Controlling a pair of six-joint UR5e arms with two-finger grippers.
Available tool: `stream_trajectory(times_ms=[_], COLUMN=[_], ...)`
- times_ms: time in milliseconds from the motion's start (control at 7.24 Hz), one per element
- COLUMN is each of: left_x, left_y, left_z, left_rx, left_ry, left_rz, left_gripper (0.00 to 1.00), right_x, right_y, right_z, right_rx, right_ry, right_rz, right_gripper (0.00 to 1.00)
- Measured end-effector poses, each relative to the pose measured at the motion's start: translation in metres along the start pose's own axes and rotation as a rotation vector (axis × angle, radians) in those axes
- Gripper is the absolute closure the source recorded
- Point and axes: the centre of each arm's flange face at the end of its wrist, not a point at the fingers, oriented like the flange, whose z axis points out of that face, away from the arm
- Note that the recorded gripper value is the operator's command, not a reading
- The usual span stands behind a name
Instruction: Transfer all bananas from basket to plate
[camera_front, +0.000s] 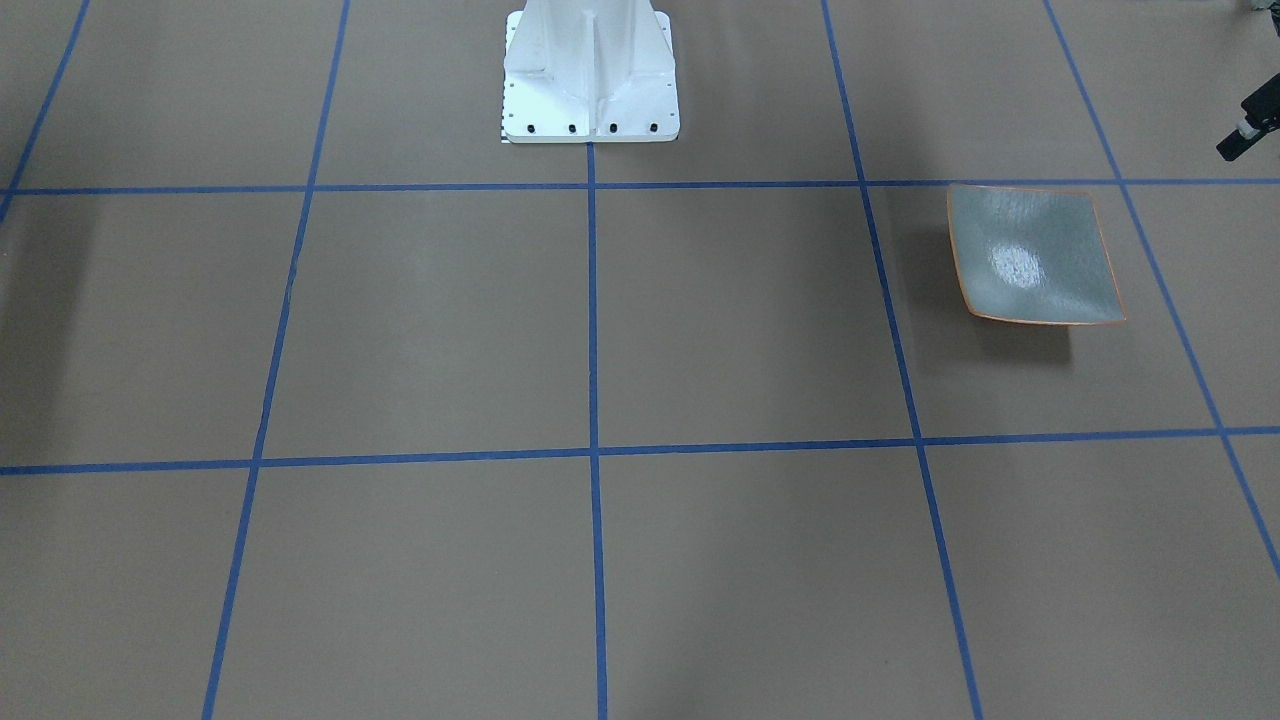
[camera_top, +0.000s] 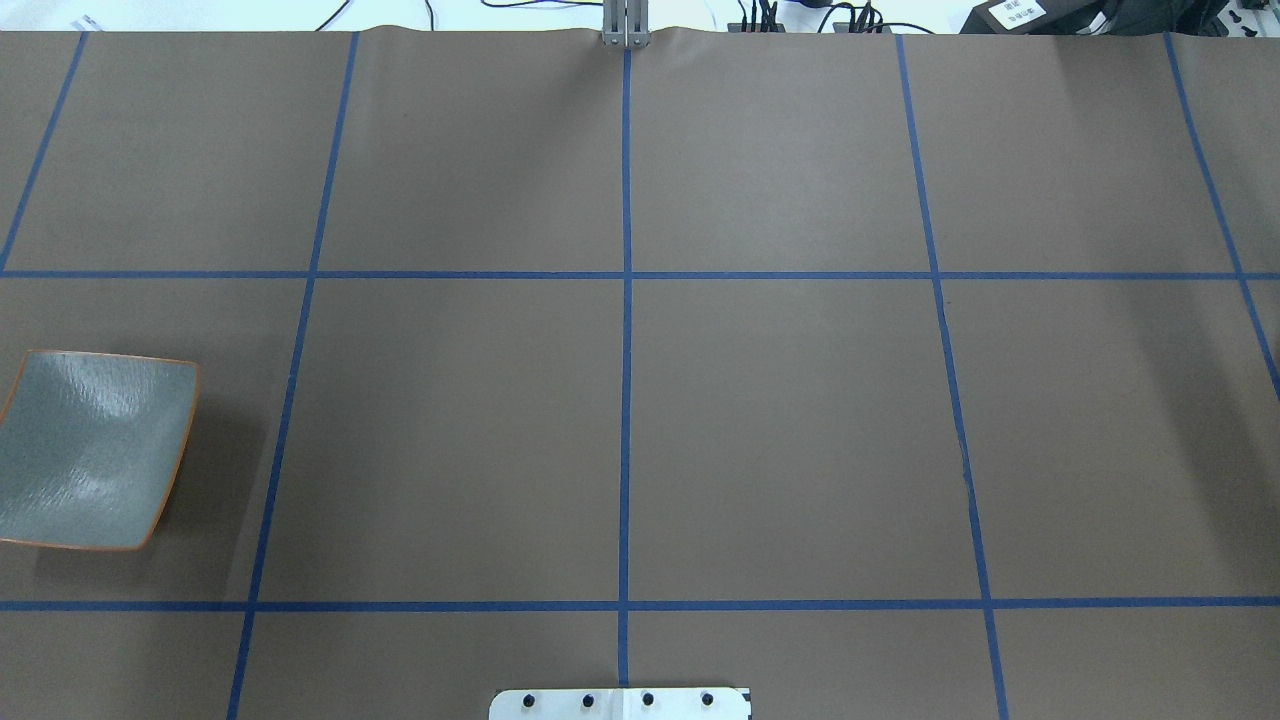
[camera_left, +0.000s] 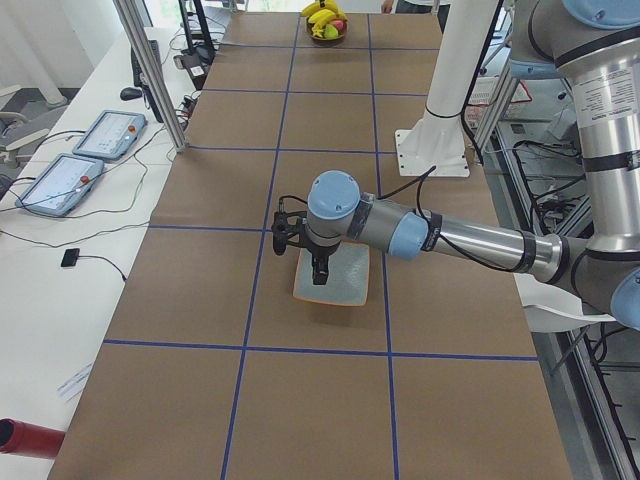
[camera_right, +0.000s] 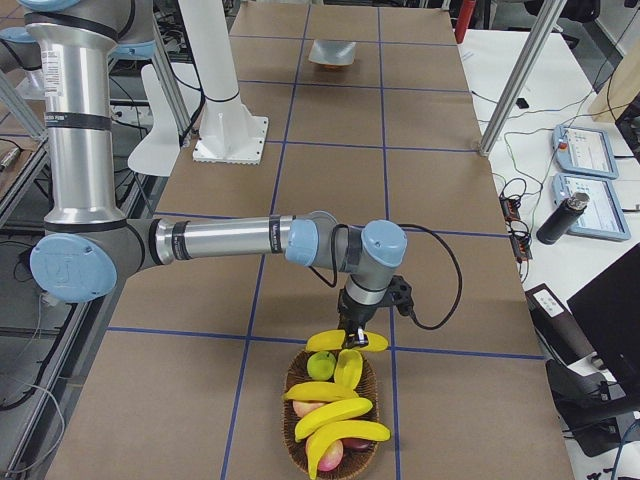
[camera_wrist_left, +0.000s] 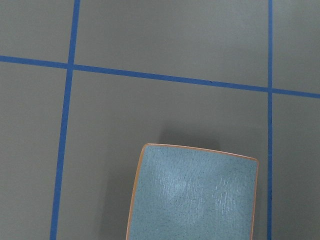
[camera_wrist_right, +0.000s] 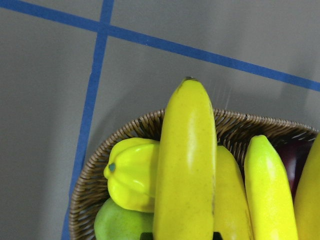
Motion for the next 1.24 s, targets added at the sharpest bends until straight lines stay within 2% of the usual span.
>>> stream_trajectory(times_ms=[138, 276, 414, 553, 829, 1243], left_x=[0.002, 0.008, 0.021, 0.044, 0.110, 0.244], left_y=[-0.002, -0.007, -0.019, -0.038, -0.081, -0.127], left_z=[0.000, -0.001, -0.004, -0.010, -0.011, 0.017], left_rx=[0.001, 0.005, 0.014, 0.028, 0.029, -0.046], left_ry=[0.002, 0.009, 0.027, 0.054, 0.100, 0.167], left_rz=[0.005, 0.012, -0.011, -0.065, -0.156, -0.289], left_gripper=[0.00, 0.00, 0.00, 0.00, 0.00, 0.00], right_x=[-0.015, -0.029, -0.047, -0.077, -0.162, -0.319], right_y=[0.001, -0.002, -0.011, -0.028, -0.071, -0.124], right_z=[-0.020, -0.032, -0.045, -0.060, -0.091, -0.135], right_rx=[0.020, 0.052, 0.088, 0.121, 0.173, 0.202], right_ry=[-0.029, -0.094, -0.152, -0.181, -0.205, -0.256], right_rz=[0.000, 0.007, 0.013, -0.021, -0.108, -0.118], right_gripper=[1.00, 1.00, 1.00, 1.00, 1.00, 1.00])
